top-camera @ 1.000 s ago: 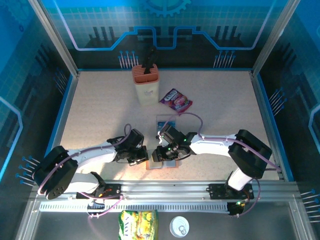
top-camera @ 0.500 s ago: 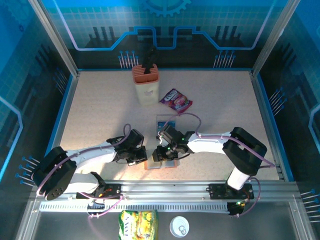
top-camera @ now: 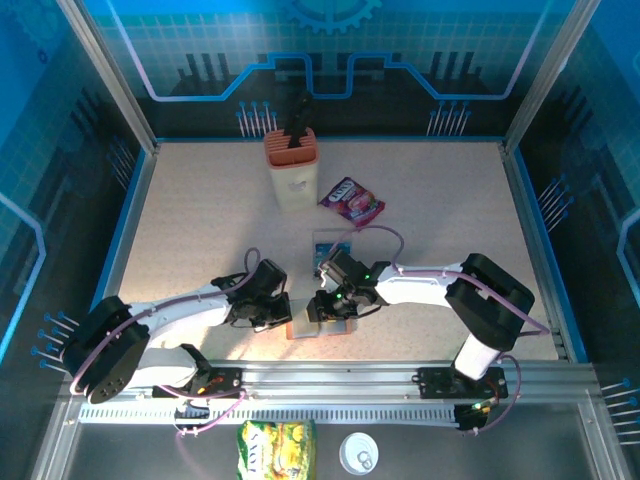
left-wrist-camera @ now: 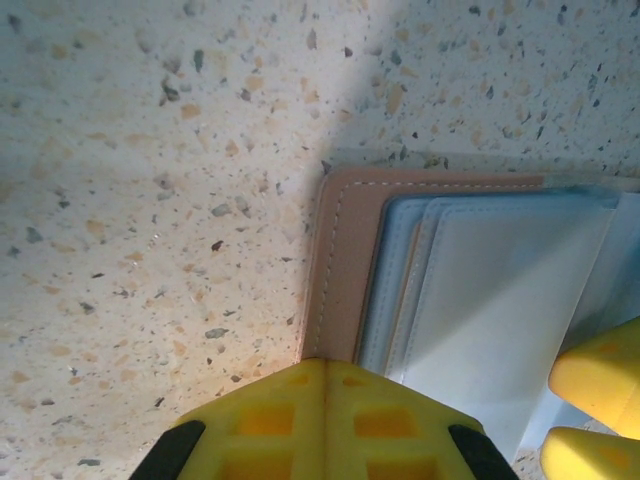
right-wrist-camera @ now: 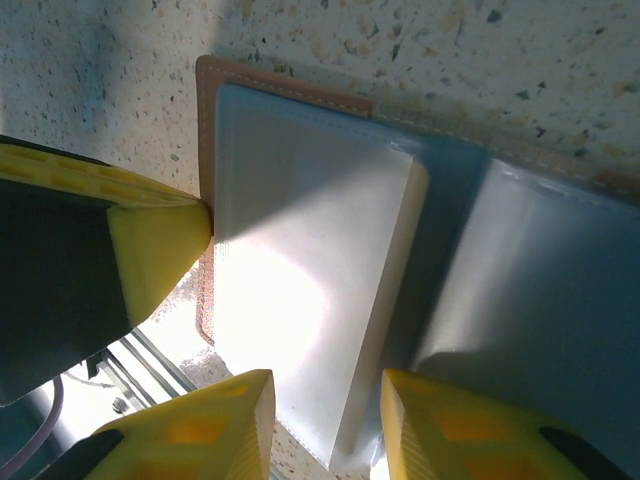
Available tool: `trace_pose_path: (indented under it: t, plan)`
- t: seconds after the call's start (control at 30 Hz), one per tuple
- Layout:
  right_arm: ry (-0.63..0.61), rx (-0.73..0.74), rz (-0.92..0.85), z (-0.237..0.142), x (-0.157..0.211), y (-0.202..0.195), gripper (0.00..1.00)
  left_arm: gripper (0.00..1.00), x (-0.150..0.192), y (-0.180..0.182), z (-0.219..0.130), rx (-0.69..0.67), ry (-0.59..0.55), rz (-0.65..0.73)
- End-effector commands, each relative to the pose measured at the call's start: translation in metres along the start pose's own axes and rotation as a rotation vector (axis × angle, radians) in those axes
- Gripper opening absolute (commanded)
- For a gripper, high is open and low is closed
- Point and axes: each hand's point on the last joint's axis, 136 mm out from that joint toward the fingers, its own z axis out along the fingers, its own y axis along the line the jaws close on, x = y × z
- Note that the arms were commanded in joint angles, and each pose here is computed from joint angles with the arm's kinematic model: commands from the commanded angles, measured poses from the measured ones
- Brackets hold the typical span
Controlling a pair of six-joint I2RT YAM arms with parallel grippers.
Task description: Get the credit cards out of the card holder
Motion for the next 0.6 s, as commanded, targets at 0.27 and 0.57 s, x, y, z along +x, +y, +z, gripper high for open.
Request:
trace_pose_path:
  t: [0.27,0.57]
  plan:
    - [-0.013,-0.234,0.002,0.001,-0.009,0.039,0.29,0.0,-0.003,0.003,-0.006,-0.021,-0.022,0.032]
    - [0.013,-0.082,0.028,0.012,-0.002,0.007,0.28,0.0,-0.001,0.005,-0.006,-0.028,-0.019,0.031]
